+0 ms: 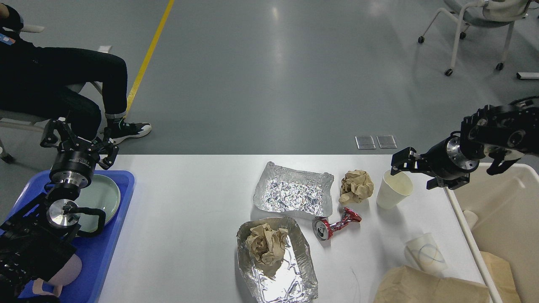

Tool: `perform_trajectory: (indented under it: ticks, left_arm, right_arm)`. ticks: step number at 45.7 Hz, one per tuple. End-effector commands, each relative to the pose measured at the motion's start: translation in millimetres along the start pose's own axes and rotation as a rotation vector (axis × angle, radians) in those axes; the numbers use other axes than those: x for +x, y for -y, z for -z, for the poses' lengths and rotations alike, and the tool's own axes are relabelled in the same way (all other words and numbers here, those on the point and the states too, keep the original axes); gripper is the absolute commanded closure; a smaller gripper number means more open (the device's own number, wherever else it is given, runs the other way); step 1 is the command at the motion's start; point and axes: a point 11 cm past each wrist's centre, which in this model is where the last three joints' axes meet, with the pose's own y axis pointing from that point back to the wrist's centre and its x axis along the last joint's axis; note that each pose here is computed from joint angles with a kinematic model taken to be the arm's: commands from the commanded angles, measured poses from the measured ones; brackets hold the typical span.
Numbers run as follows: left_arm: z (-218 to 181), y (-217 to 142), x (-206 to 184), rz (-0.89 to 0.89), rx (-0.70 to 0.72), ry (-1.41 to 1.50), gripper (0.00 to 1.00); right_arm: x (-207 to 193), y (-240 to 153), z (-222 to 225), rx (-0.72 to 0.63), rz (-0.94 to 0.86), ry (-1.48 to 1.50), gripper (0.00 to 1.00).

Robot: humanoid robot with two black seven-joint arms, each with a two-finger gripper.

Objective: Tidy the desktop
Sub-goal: 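Grasp the white paper cup with the right gripper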

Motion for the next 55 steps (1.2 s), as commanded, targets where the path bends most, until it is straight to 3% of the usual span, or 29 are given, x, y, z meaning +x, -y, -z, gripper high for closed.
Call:
perform_trajectory:
  ticks: [1, 28, 33, 35, 38, 43, 47, 55]
  left_arm:
    - [0, 0, 0, 0.000, 0.000, 0.000, 0.04]
    - [0, 0, 0, 0.000, -0.002, 0.000, 0.04]
    - [0, 0, 0, 0.000, 0.000, 0.000, 0.04]
    - [0, 0, 0, 0.000, 0.000, 0.000, 0.04]
    - [0, 0, 0, 0.000, -0.002, 0.000, 0.04]
    - [0, 0, 0, 0.000, -0.001, 0.000, 0.04]
    - [0, 0, 0, 0.000, -0.002, 0.000, 0.03]
    - [0, 0, 0, 0.000, 0.000, 0.000, 0.03]
  right_arm:
    - [6, 11, -21, -0.042, -0.060, 0.025, 0.02]
    - [-17, 55, -33, -0.059, -0.116, 0.040, 0.04]
    - [-23, 62, -30, -0.056, -0.105, 0.037, 0.10]
    - [-24, 65, -31, -0.063, -0.104, 0.032, 0.21]
    - [-26, 71, -30, -0.084, -0.104, 0.010, 0.52]
    - [-26, 74, -26, -0.083, -0.107, 0.009, 0.90]
    - [-24, 73, -26, -0.078, -0.112, 0.017, 1.00]
    - [-17, 67, -24, -0.075, -0.124, 0.010, 1.00]
